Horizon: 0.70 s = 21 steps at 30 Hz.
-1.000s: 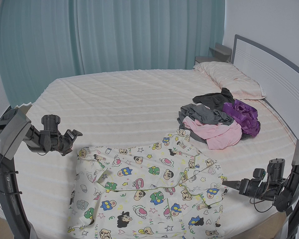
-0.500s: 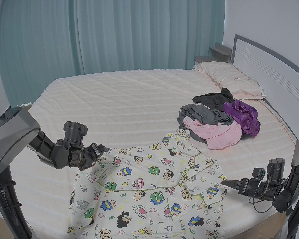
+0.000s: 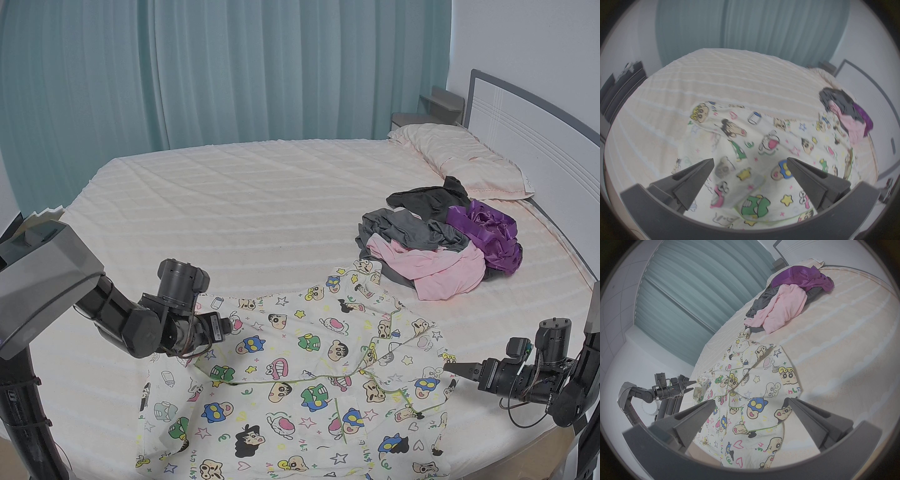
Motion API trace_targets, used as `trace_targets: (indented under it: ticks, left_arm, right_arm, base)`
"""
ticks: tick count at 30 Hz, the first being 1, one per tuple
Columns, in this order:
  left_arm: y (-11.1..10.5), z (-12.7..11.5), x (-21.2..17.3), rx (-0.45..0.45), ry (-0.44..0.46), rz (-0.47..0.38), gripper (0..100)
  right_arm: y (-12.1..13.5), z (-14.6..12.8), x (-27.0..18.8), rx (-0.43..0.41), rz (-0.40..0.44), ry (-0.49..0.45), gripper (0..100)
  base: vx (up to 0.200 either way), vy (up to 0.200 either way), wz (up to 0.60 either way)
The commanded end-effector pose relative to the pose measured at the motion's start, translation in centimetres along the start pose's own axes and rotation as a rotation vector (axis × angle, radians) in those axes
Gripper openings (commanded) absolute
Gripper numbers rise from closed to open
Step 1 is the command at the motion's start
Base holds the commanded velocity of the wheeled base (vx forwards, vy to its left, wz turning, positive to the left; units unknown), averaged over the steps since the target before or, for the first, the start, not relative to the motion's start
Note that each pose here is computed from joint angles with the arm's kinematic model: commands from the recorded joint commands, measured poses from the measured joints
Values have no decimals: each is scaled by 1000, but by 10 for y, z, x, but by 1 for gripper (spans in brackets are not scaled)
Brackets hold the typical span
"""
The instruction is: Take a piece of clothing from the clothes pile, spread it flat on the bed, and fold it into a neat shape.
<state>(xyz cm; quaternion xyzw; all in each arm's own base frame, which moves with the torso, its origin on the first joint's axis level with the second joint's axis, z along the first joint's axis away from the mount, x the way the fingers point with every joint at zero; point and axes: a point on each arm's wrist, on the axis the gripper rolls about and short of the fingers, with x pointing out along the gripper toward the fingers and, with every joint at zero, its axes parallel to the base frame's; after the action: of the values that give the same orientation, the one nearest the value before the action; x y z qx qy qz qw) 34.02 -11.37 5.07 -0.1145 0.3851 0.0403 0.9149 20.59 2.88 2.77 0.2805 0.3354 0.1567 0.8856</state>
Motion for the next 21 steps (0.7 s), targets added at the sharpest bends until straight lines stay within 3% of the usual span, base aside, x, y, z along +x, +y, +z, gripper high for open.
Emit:
trace_targets:
  ticks: [1, 6, 7, 8, 16, 21]
  left_arm:
    - [-7, -13, 0, 65, 30, -3, 100]
    - [-11, -18, 0, 92, 35, -1, 100]
    - [-11, -18, 2, 108, 16, 37, 100]
    - [-11, -18, 3, 119, 12, 52, 0]
    - [0, -25, 2, 147, -8, 180, 0]
    - [9, -22, -19, 131, -30, 191, 0]
  right_arm:
    - [0, -3, -3, 4, -4, 12, 100]
    - [0, -3, -3, 4, -6, 11, 100]
    - [0, -3, -3, 4, -6, 11, 100]
    - [0, -3, -3, 4, -4, 12, 100]
    - [0, -3, -3, 3, -4, 13, 100]
    - [0, -3, -2, 4, -4, 14, 100]
  base:
    - [0, 0, 0]
    - [0, 0, 0]
    - [0, 0, 0]
    - [0, 0, 0]
    - [0, 0, 0]
    - [0, 0, 0]
